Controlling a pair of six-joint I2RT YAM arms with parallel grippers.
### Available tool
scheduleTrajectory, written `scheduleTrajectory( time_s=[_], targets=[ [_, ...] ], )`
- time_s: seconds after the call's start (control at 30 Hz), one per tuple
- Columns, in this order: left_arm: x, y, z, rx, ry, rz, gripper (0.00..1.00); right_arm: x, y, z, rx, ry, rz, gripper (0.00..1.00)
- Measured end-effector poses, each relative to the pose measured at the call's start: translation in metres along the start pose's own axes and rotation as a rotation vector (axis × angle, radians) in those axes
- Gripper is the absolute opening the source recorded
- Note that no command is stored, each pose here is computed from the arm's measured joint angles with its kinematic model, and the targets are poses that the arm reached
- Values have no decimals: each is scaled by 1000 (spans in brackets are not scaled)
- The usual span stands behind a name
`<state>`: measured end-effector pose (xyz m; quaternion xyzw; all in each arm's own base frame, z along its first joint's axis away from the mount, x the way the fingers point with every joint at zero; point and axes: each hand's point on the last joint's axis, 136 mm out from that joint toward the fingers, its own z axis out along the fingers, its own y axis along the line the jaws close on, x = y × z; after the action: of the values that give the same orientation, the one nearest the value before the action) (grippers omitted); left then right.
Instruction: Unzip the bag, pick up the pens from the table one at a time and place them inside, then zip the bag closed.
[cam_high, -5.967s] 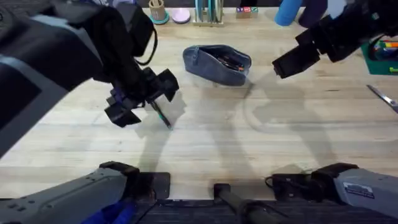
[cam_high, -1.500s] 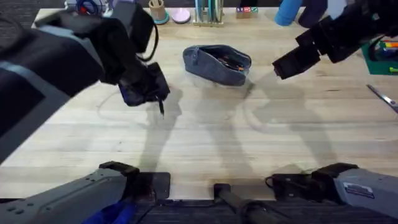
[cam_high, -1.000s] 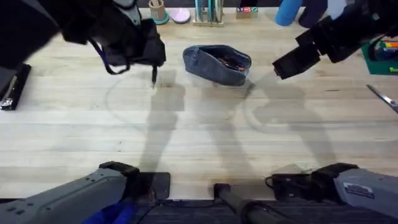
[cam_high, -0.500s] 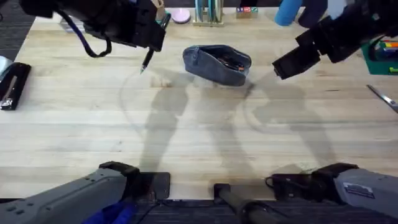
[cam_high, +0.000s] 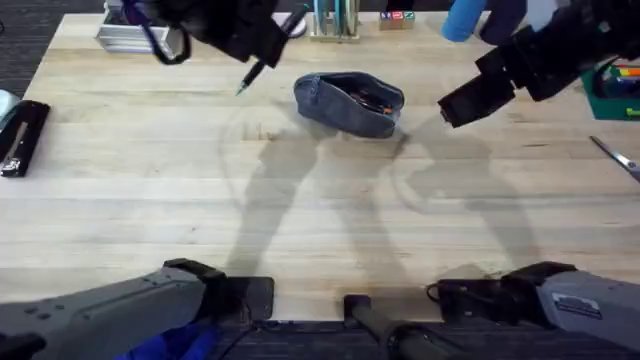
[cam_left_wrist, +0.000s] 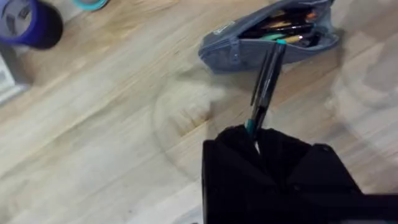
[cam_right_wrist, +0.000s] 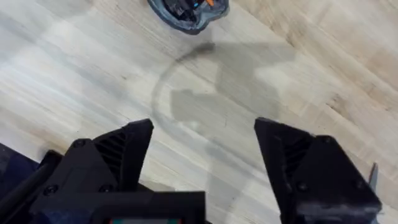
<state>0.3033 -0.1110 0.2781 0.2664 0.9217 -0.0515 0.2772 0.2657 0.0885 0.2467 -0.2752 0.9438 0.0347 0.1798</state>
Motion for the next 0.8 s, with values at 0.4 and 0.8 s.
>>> scheduleTrajectory(
  time_s=[0.4,0.8],
  targets=[
    [-22,-36,48,140,27,277,40,0,0,0,0,0,0,996],
    [-42,-56,79,252,-59,614,40,0,0,0,0,0,0,997]
  ],
)
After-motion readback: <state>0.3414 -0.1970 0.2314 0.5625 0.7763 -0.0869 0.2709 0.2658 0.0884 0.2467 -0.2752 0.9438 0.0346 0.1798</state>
